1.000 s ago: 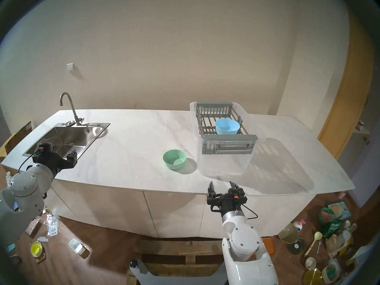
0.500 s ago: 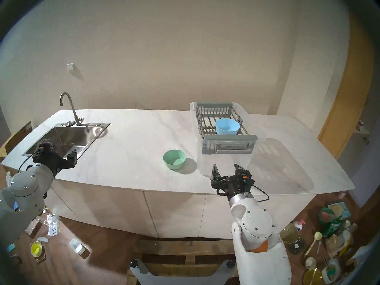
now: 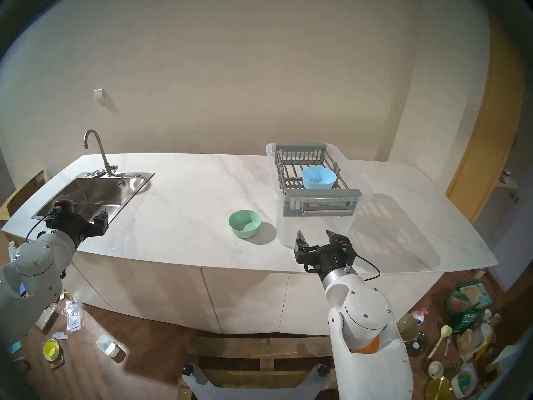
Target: Place the plate or bowl neatly into the plate slot of the drying rack
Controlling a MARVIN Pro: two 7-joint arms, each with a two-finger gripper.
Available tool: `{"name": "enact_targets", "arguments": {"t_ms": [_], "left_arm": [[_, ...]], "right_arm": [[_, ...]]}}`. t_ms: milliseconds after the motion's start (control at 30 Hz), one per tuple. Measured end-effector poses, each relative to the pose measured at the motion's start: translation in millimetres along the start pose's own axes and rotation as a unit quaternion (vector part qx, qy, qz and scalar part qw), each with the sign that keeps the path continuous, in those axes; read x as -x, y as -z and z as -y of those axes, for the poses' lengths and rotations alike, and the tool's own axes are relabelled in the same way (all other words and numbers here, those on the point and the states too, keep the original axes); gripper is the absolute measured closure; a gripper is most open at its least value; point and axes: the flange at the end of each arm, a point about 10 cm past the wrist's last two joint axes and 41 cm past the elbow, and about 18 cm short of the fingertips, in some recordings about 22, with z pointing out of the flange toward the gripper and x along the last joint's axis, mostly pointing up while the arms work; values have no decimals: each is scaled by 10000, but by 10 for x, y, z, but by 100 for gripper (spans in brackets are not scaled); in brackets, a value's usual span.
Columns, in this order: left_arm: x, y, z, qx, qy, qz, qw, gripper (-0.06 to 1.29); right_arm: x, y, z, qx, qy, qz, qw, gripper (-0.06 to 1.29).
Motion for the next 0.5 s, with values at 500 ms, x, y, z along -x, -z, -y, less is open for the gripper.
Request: {"name": "enact_targets", "arguments": {"t_ms": [500], "left_arm": [[-2,0,-1,0,-2,-2,10000,-2]], "right_arm": [[-122,117,380,-545,110,231,9982,3]]}}
